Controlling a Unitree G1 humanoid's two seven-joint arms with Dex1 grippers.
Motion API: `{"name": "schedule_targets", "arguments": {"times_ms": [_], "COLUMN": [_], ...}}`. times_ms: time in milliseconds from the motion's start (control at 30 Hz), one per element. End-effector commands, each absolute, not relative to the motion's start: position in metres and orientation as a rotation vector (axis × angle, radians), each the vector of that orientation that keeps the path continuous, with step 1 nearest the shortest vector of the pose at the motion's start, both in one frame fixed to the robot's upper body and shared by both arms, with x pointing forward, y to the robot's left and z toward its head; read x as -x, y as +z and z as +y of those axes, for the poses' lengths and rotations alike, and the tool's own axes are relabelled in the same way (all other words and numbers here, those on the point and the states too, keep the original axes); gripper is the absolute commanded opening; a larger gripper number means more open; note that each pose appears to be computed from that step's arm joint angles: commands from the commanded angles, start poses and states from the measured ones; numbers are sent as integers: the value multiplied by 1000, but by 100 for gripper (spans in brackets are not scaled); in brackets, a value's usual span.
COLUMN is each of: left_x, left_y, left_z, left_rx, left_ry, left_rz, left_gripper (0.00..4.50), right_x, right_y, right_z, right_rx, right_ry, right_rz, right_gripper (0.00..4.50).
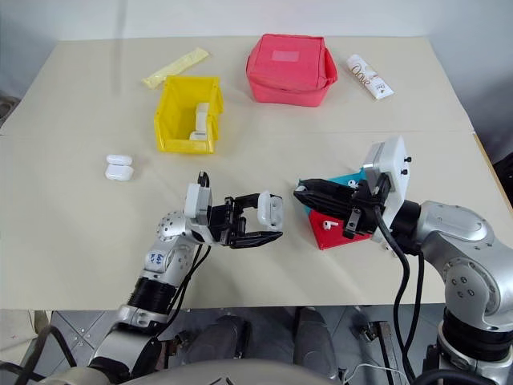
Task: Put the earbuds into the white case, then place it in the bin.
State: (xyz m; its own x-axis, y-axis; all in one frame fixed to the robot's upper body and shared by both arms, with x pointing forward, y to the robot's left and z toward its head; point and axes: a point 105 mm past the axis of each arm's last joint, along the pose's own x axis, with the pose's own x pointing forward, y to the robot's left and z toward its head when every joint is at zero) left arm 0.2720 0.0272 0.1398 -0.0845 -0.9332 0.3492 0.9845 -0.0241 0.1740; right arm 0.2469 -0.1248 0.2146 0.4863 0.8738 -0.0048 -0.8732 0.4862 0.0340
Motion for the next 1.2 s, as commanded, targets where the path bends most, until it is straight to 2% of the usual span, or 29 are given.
{"name": "schedule_targets", "arguments": {"times_ms": [33,833,1200], "left_x": [-276,-277,-287], "left_y": [150,183,196], "left_z": [24,16,13], "left_rx": [152,203,231], "left_ry": [-1648,-1736,-1705], "left_rz": [-480,-562,-601], "left_gripper": [279,279,279], "right_x": [-233,-246,-236], "right_y": [227,199,177], "right_z": [-107,-89,-89], "right_rx": [-60,-76,-42], "right_ry": [1107,1086,1132], "right_rz": [-67,-125,-132], "right_gripper": [44,44,44]}}
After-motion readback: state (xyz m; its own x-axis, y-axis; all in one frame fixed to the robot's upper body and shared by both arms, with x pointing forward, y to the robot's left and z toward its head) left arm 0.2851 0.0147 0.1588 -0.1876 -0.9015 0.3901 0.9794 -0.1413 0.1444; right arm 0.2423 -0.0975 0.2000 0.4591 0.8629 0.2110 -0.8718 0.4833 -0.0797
